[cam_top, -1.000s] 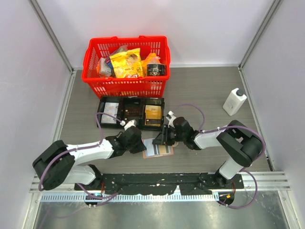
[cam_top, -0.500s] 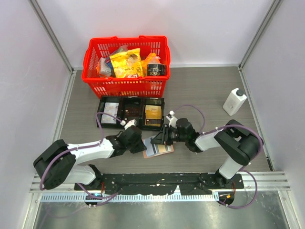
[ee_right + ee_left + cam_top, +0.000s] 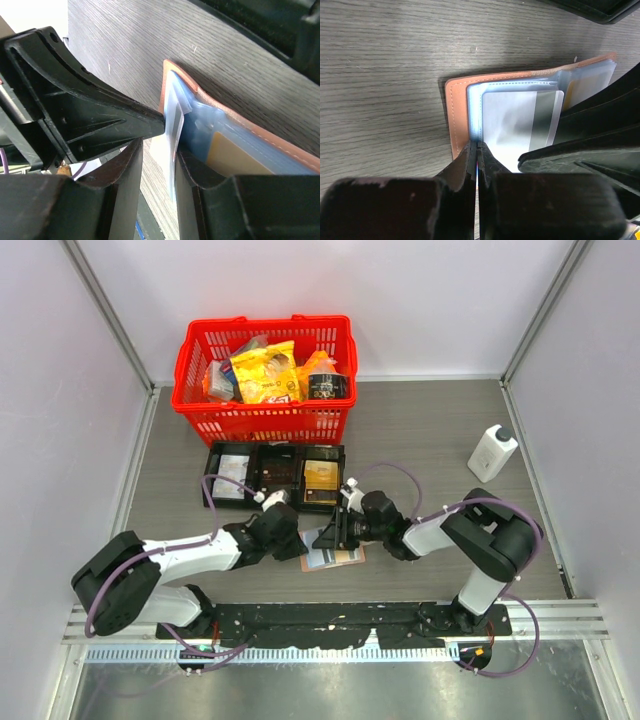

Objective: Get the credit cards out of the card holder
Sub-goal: Remove the credit card from the card holder.

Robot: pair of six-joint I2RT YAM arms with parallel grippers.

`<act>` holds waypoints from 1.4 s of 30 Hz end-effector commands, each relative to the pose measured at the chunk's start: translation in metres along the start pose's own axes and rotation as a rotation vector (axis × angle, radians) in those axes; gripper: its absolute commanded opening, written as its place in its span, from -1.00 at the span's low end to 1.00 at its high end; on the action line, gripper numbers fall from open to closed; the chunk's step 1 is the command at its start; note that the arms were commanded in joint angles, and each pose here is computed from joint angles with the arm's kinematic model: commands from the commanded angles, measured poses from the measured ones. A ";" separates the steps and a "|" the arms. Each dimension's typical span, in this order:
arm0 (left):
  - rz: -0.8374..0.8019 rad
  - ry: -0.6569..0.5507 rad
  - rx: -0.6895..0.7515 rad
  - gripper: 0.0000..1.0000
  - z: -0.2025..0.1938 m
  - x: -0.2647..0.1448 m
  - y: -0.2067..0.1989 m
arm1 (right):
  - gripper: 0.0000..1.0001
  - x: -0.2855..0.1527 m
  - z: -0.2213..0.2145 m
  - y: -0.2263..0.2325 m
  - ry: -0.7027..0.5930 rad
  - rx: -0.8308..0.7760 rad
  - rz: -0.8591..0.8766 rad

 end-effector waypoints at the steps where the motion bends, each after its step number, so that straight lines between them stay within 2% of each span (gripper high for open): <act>1: 0.064 0.034 0.028 -0.94 -0.007 0.007 0.013 | -0.28 0.010 0.000 0.016 0.010 -0.017 0.084; 6: 0.124 0.033 0.046 -0.98 -0.006 0.006 0.021 | -0.28 0.007 0.003 0.020 -0.002 -0.001 0.101; 11: 0.171 0.027 0.060 -0.99 -0.006 0.004 0.029 | -0.27 -0.013 0.015 0.012 -0.069 0.052 0.115; 22: 0.160 0.020 0.065 -1.00 -0.004 0.001 0.027 | -0.27 -0.026 0.017 0.004 -0.078 0.041 0.093; 26: 0.156 0.015 0.066 -0.99 -0.003 0.000 0.026 | -0.41 -0.030 0.017 0.000 -0.089 0.050 0.083; 31: 0.144 0.015 0.066 -1.00 -0.003 0.000 0.024 | -0.75 -0.033 0.016 -0.007 -0.089 0.043 0.060; 37: 0.134 0.012 0.066 -1.00 -0.002 0.000 0.023 | -0.88 -0.043 0.017 -0.015 -0.103 0.044 0.033; 42: 0.109 0.000 0.066 -1.00 0.000 -0.002 0.017 | -0.90 -0.056 0.018 -0.029 -0.108 0.047 -0.042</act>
Point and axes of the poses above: each gripper's point midway between its finger pads, its own x axis out along the fingers, its own y axis along the line the jaws close on, z = x × y, the point moved 5 cm from there along -x, back along the fingers, and after that the axes turned 8 degrees about -x, right-handed, at the moved point
